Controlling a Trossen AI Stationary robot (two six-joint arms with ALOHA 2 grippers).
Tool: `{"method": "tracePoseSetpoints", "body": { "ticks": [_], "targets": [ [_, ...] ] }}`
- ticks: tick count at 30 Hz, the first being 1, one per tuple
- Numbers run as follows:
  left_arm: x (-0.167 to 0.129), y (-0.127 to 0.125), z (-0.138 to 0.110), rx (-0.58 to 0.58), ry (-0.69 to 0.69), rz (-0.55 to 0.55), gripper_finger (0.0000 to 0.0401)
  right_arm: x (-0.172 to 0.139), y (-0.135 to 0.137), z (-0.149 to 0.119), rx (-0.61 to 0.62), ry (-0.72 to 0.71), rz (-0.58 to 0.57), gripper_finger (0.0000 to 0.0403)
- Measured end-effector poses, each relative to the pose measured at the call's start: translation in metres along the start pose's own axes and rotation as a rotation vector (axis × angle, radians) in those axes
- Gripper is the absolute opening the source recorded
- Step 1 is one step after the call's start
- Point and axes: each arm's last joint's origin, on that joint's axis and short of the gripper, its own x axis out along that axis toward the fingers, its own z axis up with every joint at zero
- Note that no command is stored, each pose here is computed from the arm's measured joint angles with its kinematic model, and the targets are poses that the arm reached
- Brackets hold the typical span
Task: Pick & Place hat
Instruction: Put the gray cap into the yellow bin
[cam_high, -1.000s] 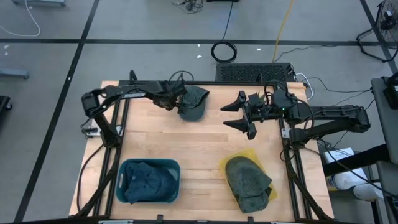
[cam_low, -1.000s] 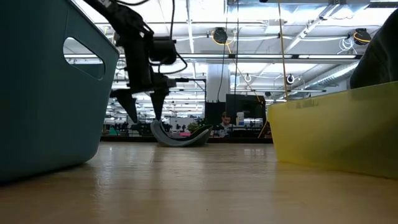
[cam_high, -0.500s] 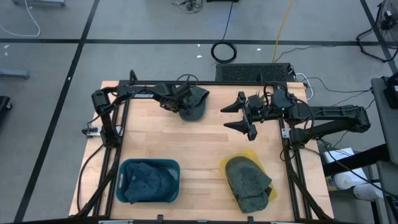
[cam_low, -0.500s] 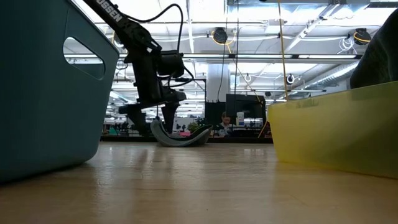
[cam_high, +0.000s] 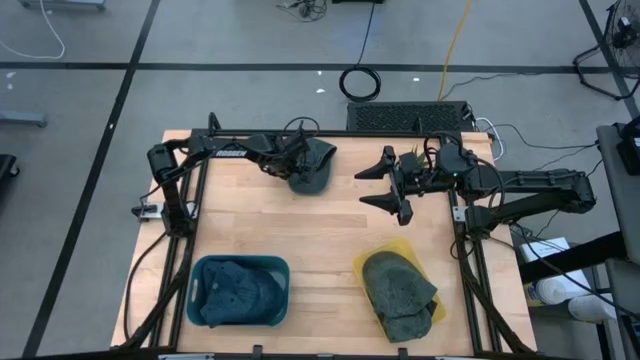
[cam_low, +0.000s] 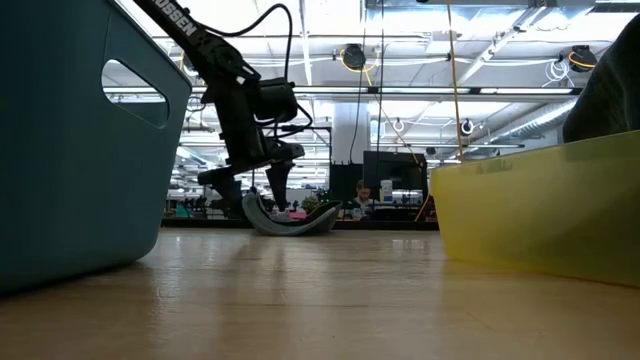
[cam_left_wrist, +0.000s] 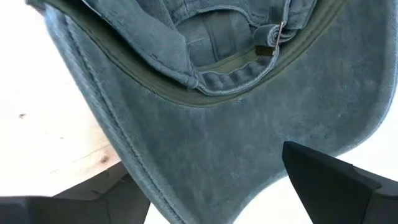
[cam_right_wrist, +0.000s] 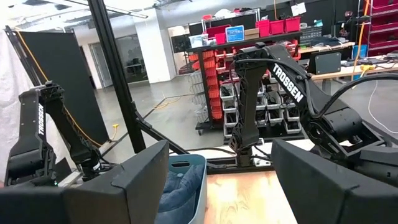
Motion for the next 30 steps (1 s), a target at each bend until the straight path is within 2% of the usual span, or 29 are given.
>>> {"method": "tracePoseSetpoints", "body": {
  "ticks": [7,13,20,26,30],
  "targets": [
    [0.0000,0.0001,0.0001,0.001,-0.002,0.003,0.0327,-0.0001,-0.0006,0.0000,-0.005,0.000,-0.003,0.0275],
    [0.0000,0.0000,0.0000,0.001,-0.002,0.003,0.0290,-0.0009,-0.0045,0.0008,-0.006,-0.004,-0.020,0.0275],
    [0.0000,0.0015,-0.0008,-0.023,-0.006,0.032,0.0225,-0.0010,-0.0048,0.0009,-0.036,-0.004,-0.021,0.0274],
    [-0.0002,0.0055,-0.0028,-0.023,-0.010,0.099,0.0157,-0.0010,-0.0048,0.0009,-0.039,-0.004,-0.022,0.0274],
    [-0.0007,0.0056,-0.0030,-0.023,-0.009,0.101,0.0109,-0.0010,-0.0047,0.0009,-0.034,-0.004,-0.021,0.0274]
  ]
}}
